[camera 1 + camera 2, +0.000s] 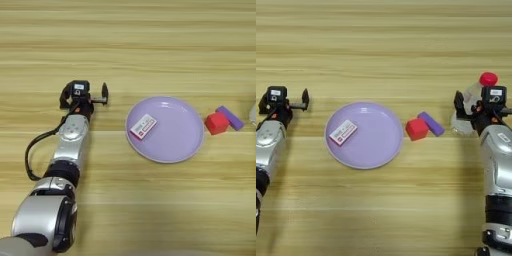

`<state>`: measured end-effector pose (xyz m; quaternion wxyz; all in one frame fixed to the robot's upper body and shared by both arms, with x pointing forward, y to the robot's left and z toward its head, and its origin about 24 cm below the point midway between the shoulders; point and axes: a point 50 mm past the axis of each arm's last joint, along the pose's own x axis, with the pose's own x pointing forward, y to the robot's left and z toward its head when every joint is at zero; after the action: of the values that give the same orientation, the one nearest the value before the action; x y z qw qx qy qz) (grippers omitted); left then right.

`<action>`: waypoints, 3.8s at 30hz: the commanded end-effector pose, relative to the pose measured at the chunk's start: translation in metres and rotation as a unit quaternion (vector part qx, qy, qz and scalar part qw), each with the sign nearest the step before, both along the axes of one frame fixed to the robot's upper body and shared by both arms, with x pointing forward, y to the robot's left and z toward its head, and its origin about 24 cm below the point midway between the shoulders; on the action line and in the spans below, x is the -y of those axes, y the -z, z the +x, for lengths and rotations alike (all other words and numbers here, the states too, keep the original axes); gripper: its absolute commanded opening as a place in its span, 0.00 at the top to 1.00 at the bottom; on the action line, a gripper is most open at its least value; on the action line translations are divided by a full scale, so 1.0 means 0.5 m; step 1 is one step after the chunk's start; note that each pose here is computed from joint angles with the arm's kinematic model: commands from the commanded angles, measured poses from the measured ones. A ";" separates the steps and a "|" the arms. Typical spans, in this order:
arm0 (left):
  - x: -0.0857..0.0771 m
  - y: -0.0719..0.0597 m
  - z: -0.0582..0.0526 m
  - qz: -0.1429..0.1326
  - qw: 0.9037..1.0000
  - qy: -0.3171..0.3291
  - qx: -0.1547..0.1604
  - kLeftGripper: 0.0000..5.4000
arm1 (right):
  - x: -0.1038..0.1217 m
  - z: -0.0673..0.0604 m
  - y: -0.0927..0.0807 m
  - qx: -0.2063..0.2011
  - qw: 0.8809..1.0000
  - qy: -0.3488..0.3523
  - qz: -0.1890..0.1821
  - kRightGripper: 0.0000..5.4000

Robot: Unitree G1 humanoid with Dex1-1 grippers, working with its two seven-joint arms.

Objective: Move the objects on the table

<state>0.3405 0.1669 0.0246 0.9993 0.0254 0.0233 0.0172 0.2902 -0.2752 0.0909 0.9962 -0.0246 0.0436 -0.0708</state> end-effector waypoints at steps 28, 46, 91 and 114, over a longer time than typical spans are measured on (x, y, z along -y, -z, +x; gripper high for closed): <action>0.003 -0.004 0.003 0.003 1.000 0.002 0.002 0.00 | -0.268 -0.037 -0.129 0.136 0.954 -0.266 -0.013 0.39; 0.005 -0.004 0.003 0.002 1.000 0.002 0.003 0.00 | -0.341 -0.049 -0.012 0.017 0.941 -0.337 0.010 0.40; 0.009 -0.004 0.004 0.002 1.000 0.004 0.003 0.00 | -0.318 -0.051 -0.136 0.162 0.932 -0.320 0.047 0.01; 0.006 -0.005 0.003 0.003 1.000 0.002 0.005 0.00 | -0.037 0.055 -0.066 0.153 0.986 0.030 -0.051 0.01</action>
<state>0.3406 0.1628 0.0245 0.9993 0.0274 0.0224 0.0119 0.3128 -0.2498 0.1237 0.9879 -0.0457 -0.1174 -0.0906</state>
